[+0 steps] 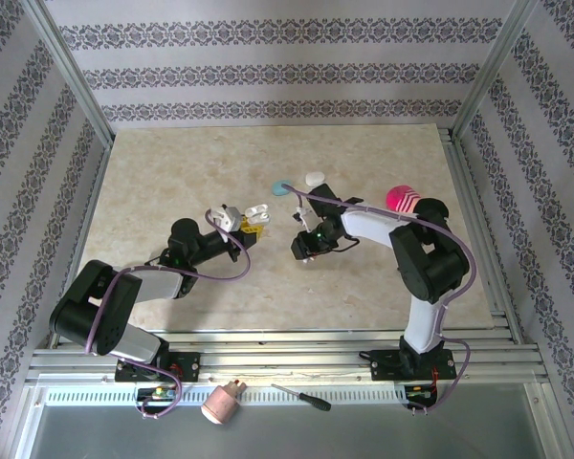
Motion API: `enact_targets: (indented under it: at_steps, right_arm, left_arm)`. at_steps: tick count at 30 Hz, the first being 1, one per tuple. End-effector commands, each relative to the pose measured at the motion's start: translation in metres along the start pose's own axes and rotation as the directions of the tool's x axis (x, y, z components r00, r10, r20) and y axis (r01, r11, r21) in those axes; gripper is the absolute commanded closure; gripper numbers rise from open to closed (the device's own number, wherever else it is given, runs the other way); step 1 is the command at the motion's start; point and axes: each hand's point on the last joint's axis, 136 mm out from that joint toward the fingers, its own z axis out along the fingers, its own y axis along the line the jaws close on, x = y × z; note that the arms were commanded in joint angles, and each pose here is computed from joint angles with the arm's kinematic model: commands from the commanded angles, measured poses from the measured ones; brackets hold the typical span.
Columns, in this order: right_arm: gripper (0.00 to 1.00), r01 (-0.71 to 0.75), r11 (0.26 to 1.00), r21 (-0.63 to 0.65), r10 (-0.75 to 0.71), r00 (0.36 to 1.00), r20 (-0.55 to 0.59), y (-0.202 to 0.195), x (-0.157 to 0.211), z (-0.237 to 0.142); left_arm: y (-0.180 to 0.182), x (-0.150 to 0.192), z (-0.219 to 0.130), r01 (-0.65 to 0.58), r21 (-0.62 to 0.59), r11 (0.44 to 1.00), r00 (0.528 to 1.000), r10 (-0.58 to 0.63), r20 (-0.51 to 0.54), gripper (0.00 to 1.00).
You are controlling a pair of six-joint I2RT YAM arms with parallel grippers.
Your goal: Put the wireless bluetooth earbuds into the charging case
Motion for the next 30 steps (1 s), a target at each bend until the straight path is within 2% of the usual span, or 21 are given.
enact_targets:
  at_steps: [1,6,15,24,30]
  right_arm:
    - [0.58,0.006,1.0,0.002,-0.006,1.0,-0.02,0.003,0.011,-0.009]
    - [0.61,0.01,1.0,-0.002,-0.01,0.999,-0.035,0.002,0.018,-0.006]
    - [0.74,-0.012,0.999,0.031,0.014,0.998,-0.057,-0.008,0.021,0.001]
    - [0.72,-0.024,0.998,0.053,0.028,0.997,-0.076,-0.012,0.029,0.0]
    - [0.77,-0.025,0.998,0.056,0.029,0.997,-0.075,-0.013,0.029,0.001]
  left_arm:
    - [0.005,-0.011,-0.004,-0.01,-0.013,1.0,0.999,0.011,0.053,0.98]
    - [0.006,-0.011,-0.005,-0.002,-0.015,1.0,0.998,0.003,0.055,0.98]
    - [0.005,-0.012,-0.007,0.002,-0.015,1.0,0.998,-0.001,0.061,0.97]
    - [0.007,-0.014,-0.006,0.003,-0.016,1.0,0.998,-0.002,0.067,0.97]
    - [0.007,-0.014,-0.007,0.004,-0.013,1.0,0.998,-0.003,0.069,0.97]
